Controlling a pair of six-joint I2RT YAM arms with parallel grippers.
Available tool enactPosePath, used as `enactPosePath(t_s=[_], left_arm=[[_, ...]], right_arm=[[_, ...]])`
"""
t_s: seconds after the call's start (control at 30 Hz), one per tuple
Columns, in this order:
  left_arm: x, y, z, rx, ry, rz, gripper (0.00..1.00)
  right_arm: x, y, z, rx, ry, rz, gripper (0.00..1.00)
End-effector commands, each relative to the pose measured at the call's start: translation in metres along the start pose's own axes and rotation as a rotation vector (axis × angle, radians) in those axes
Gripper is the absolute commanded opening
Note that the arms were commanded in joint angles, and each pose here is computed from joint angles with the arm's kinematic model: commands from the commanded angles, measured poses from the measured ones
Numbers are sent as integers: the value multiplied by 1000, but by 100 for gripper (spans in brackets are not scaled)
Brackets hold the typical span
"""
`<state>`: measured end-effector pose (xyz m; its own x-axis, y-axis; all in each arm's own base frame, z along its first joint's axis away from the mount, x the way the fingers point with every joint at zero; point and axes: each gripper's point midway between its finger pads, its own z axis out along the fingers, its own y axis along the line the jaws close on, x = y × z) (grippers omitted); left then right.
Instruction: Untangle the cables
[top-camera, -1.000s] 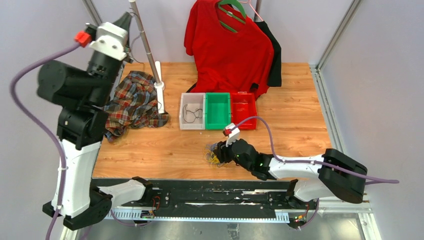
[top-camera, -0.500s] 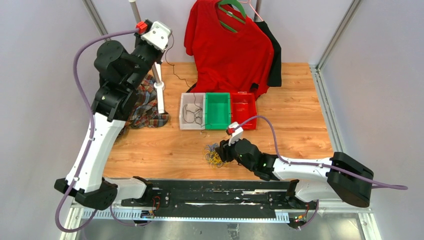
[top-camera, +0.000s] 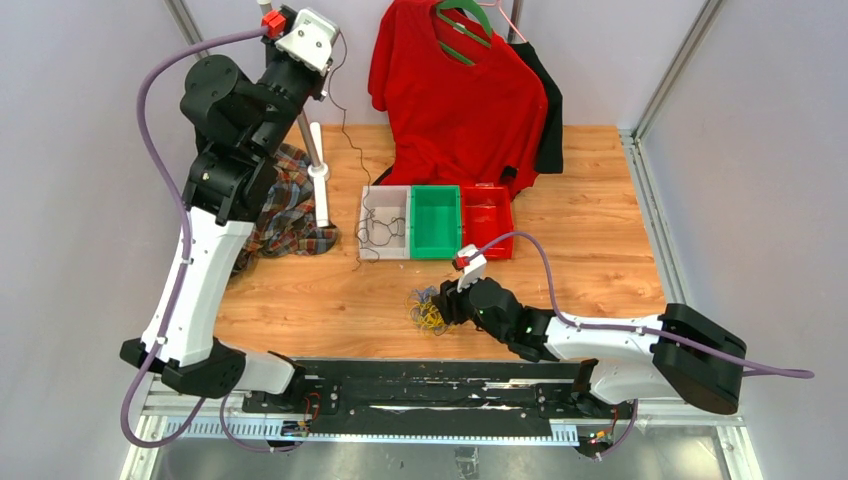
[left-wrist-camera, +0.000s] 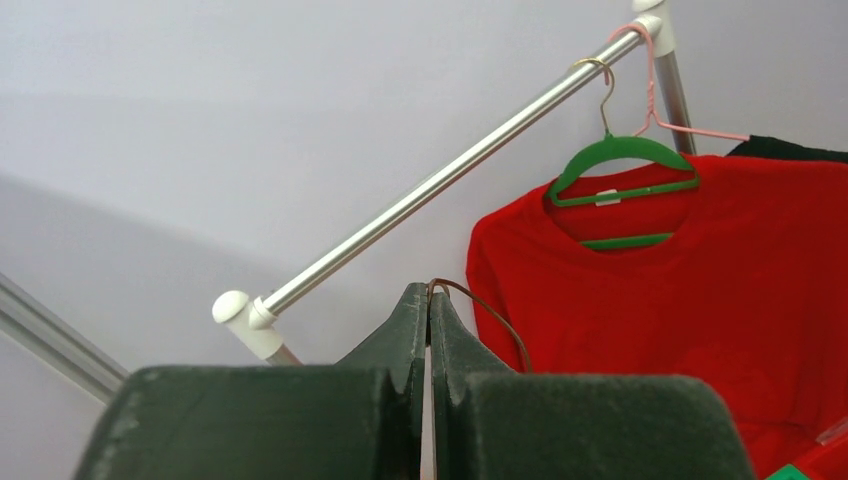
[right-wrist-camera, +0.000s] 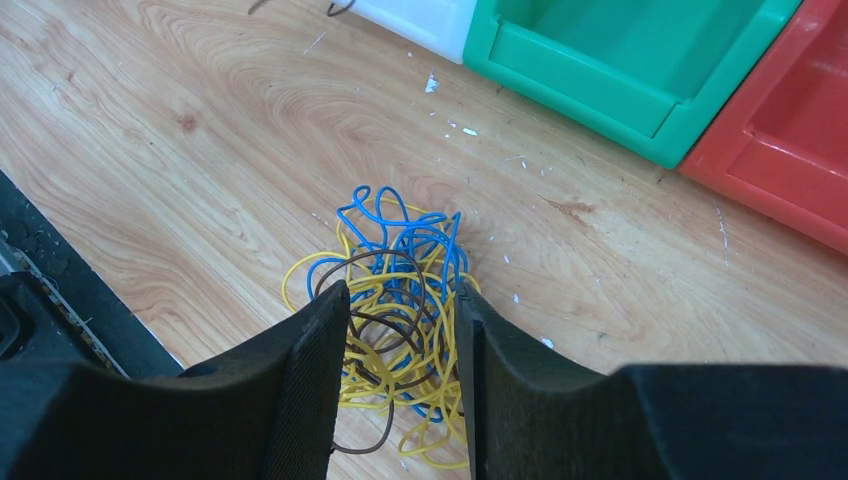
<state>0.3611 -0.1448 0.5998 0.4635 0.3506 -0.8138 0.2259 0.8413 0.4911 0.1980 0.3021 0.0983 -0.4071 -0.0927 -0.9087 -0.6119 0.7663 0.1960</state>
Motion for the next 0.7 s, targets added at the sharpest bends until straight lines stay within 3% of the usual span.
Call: enactPosePath(t_s=[0.0,0.4,0.67], left_arm=[[-18,10,0,-38,-55,9,0],[-52,33,-1,-102,-146,13,0],[-96,64,-21,-234,-309,-33,0]], right_arm=[[10,-6,0,24,19,9,43],[12,-7,0,28,27,6,42],[13,-9,-2,41,31,2,42]])
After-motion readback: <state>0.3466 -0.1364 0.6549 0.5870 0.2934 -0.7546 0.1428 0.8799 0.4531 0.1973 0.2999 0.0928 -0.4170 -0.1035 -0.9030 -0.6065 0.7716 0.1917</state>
